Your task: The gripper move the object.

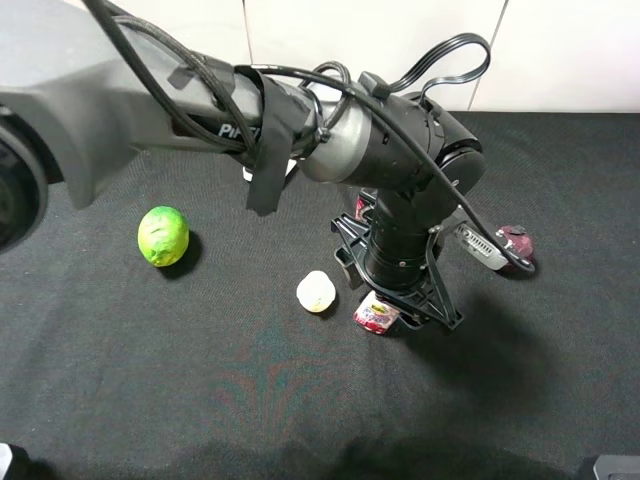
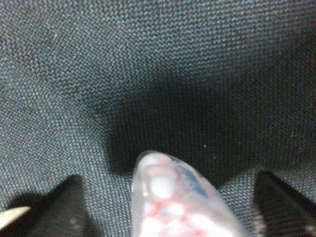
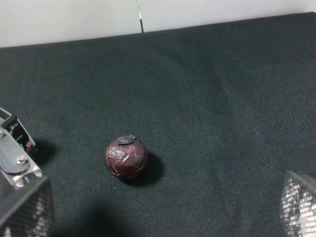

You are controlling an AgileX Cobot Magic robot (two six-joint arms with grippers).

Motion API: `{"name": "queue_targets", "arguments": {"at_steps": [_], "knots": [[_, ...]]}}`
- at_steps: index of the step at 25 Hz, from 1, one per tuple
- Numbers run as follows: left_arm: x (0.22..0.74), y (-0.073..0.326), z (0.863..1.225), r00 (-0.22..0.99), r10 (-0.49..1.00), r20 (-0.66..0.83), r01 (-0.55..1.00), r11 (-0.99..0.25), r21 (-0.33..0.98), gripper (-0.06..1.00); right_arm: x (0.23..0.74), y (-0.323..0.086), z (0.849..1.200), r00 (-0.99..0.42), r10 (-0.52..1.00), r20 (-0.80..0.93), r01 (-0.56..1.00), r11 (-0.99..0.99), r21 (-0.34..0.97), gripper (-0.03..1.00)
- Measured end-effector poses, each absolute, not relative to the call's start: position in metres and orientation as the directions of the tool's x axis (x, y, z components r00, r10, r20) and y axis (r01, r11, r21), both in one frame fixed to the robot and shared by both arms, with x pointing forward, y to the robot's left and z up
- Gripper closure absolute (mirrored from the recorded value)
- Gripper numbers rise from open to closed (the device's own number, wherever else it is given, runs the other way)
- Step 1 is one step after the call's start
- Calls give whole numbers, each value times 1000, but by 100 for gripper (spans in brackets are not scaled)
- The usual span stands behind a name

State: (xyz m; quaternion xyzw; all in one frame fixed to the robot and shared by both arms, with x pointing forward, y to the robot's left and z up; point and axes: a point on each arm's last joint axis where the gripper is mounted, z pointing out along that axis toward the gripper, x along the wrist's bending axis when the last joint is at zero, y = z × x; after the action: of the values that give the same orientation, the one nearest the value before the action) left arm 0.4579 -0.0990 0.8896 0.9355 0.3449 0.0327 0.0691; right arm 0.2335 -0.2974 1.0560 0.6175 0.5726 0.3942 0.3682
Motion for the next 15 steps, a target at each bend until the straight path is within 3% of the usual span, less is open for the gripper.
{"name": "queue_targets", "arguments": {"at_steps": [5,15], "knots": [[459,-101,898,757,653,18,645,-752,132,13,234,-297,1056,33,997,66,417,-74,906,27],[467,-116,942,763,647,14,635,-753,173,13,234,-297,1056,33,997,66,417,-74,906,27]]}}
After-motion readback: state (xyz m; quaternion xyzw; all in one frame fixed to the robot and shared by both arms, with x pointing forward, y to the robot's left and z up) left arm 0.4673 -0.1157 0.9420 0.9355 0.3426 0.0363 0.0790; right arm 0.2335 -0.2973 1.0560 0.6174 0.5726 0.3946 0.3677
